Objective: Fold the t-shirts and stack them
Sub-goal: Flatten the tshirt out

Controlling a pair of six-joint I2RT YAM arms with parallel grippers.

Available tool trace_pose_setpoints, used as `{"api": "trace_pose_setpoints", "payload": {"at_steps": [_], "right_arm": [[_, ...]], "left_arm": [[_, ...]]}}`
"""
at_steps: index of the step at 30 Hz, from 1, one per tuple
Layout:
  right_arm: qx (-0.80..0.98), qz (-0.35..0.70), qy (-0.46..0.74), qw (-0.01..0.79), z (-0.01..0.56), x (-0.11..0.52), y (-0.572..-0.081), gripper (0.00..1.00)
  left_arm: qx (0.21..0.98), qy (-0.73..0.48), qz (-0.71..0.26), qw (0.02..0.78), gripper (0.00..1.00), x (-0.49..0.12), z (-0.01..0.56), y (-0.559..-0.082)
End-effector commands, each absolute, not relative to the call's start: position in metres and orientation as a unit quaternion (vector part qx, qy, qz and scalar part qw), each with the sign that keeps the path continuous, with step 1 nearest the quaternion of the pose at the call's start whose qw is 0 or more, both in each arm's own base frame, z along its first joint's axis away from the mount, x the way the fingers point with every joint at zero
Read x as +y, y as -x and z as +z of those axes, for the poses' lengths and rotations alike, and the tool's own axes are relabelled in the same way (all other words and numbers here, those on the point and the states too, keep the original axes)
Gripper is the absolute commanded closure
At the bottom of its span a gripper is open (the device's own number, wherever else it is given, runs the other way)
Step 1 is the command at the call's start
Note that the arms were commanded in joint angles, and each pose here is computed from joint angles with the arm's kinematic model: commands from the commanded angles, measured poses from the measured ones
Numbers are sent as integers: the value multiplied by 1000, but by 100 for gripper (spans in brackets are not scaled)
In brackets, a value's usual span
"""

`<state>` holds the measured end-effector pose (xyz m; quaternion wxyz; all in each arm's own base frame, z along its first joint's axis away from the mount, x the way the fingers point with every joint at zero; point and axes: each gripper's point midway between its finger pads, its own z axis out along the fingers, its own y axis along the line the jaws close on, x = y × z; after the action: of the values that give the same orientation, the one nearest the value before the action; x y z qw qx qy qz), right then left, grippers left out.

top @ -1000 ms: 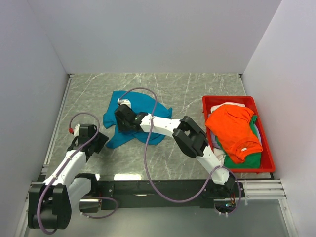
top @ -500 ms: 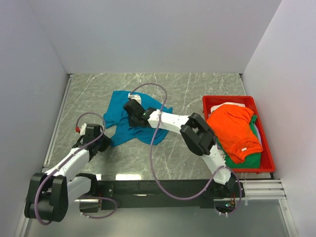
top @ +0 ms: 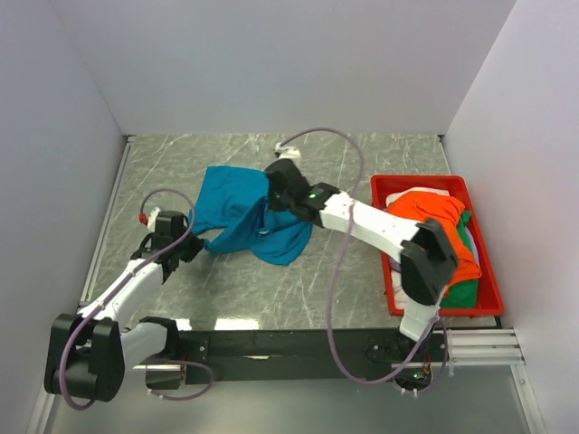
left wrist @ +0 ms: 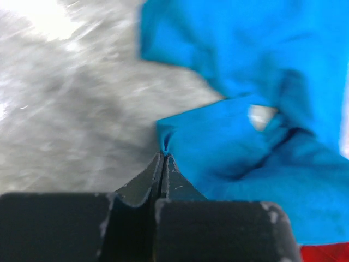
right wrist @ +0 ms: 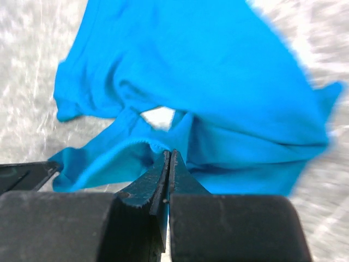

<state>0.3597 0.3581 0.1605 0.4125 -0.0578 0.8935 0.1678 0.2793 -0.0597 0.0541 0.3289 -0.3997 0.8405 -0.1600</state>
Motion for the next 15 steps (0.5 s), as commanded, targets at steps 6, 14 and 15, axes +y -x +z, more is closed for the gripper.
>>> {"api": "trace_pose_setpoints", "payload": {"at_steps": [6,14,15], "right_arm": [[867,130,-8,480,227,269,-364,100],[851,110,-72,509,253,197,-348,100],[846,111,-80,515,258,188,-344,100]], "left_arm": [[828,322,-239,393,64,-84,132,-303],[821,376,-211,374,48,-76,122,-317],[818,380,-210,376,49,-75,120,-320]]}}
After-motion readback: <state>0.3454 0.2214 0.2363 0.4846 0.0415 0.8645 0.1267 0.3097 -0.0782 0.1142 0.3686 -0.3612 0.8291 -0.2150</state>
